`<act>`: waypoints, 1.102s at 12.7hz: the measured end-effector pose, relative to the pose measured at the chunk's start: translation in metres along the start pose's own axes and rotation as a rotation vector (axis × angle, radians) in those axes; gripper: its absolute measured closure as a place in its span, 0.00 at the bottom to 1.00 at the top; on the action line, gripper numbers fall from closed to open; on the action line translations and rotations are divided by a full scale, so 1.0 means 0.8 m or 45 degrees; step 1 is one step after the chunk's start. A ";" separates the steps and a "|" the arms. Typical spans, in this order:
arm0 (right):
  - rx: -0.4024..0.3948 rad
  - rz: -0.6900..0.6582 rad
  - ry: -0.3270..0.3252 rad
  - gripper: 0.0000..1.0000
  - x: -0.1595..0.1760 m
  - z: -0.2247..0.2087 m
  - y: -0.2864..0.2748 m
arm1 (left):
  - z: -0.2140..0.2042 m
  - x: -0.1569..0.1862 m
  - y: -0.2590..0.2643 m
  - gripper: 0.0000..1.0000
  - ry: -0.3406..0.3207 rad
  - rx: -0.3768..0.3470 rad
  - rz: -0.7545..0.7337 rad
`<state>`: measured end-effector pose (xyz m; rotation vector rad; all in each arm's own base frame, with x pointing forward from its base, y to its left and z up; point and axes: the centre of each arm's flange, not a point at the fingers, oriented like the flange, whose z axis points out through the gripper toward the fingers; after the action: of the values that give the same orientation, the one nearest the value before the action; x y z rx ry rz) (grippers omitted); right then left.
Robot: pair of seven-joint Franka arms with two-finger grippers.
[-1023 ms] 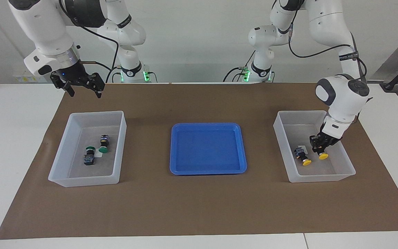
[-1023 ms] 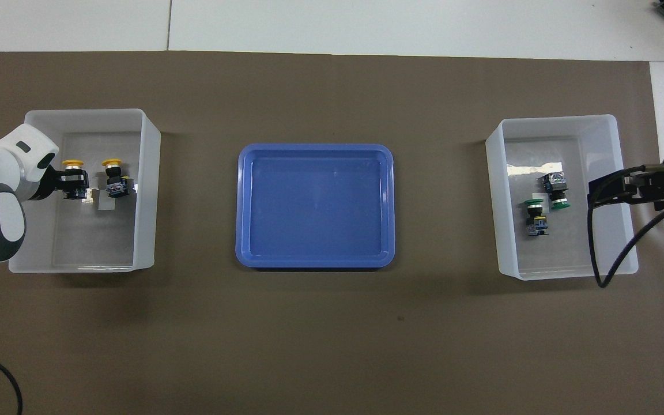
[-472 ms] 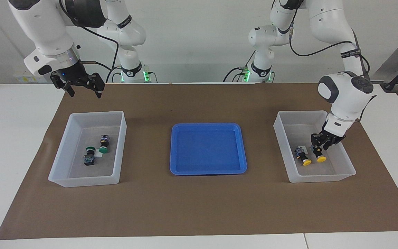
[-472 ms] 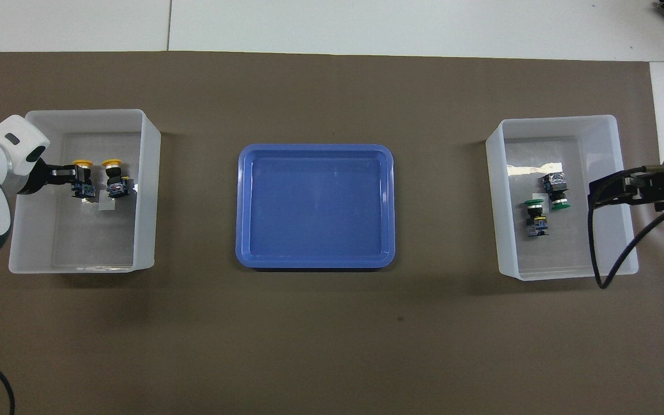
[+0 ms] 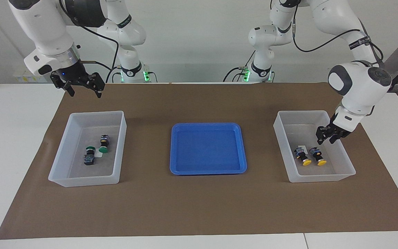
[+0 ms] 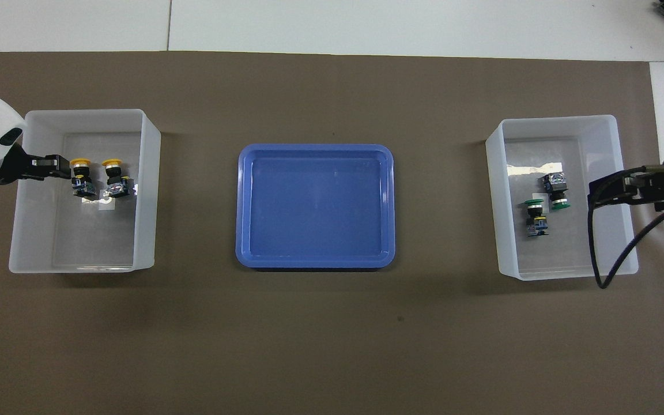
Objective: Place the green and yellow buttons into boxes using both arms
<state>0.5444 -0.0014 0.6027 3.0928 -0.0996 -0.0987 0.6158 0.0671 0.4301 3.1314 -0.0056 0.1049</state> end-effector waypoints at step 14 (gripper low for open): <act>0.000 0.000 0.000 0.00 0.000 0.000 0.000 | -0.194 -0.036 0.043 0.49 -0.217 -0.035 0.005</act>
<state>0.5444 -0.0014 0.6028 3.0928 -0.0996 -0.0984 0.5765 0.0345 0.5829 3.1020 -0.0137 -0.1601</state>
